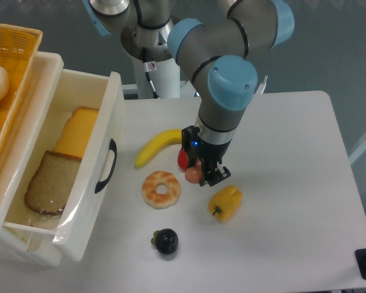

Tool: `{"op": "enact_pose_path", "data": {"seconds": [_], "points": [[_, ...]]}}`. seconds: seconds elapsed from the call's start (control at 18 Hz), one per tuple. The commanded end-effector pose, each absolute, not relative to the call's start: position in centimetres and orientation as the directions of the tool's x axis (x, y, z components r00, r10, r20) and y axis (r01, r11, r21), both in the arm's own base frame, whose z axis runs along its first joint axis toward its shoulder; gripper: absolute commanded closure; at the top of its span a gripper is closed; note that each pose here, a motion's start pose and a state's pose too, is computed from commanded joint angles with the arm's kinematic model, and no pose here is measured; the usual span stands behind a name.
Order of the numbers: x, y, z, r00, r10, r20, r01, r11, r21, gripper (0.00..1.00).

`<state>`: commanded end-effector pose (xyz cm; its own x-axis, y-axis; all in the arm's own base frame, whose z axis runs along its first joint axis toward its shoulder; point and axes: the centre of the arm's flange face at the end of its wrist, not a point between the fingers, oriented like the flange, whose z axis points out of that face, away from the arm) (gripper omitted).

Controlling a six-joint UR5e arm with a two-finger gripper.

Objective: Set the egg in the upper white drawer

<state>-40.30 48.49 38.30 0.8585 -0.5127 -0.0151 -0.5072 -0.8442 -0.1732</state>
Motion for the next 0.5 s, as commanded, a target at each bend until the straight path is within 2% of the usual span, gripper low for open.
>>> {"op": "enact_pose_path", "data": {"seconds": [0.5], "points": [[-39.8,48.4,39.1,0.864,-0.504,-0.023,-0.499,-0.848,-0.179,0.85]]}}
